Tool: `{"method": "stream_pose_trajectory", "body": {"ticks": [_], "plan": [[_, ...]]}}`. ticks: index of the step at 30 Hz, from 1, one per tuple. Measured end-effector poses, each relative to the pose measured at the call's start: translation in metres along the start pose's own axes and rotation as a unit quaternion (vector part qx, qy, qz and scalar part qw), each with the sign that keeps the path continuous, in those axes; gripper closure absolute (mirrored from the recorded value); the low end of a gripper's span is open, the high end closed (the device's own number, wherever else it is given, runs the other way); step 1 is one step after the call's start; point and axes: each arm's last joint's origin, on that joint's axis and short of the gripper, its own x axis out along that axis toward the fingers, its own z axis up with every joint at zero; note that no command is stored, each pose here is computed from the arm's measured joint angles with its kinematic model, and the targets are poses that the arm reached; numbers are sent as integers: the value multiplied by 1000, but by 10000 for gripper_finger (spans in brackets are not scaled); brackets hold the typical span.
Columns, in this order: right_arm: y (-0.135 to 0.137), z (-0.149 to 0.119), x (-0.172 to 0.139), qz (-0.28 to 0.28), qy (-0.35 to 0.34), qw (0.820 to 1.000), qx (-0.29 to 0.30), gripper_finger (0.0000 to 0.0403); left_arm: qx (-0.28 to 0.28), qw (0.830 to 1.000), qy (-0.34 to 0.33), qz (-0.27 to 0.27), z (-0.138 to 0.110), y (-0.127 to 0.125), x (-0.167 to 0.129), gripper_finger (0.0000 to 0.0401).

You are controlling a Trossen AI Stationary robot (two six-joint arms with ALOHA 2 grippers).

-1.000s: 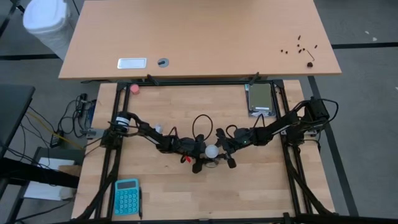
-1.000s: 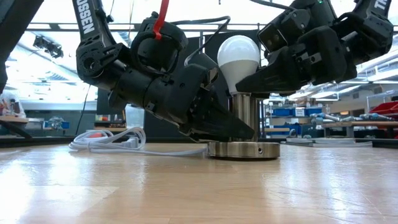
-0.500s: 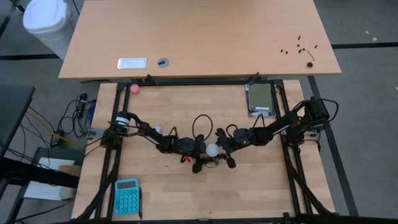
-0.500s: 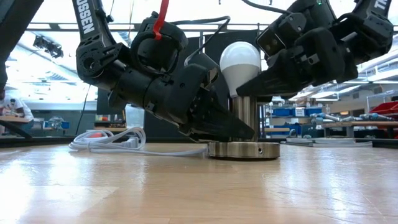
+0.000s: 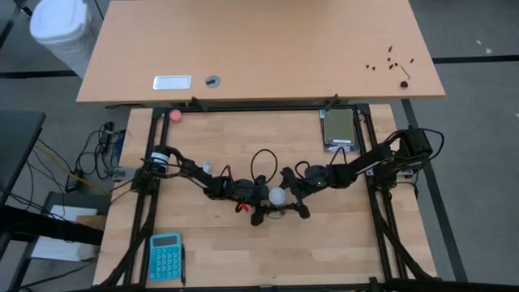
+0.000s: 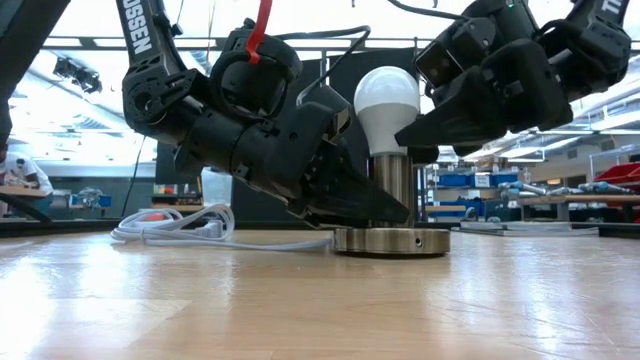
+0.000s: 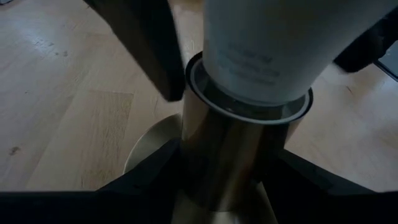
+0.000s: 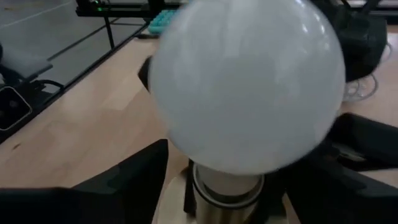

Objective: Screw lightbulb
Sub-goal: Insert the lightbulb into the lamp holder

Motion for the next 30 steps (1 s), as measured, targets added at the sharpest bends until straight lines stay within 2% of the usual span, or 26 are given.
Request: {"method": "stream_pose_trajectory", "body": {"ticks": [6,15,30], "plan": [[0,5,0,10,-26,1000,-14,83,0,1000,0,0,0,0,0,188],[-6,9,-1,11,-55,998,-22,91,0,1000,0,0,0,0,0,188],[-9,-1,10,24,-82,996,-14,105,-1,1000,1,0,0,0,0,188]]}}
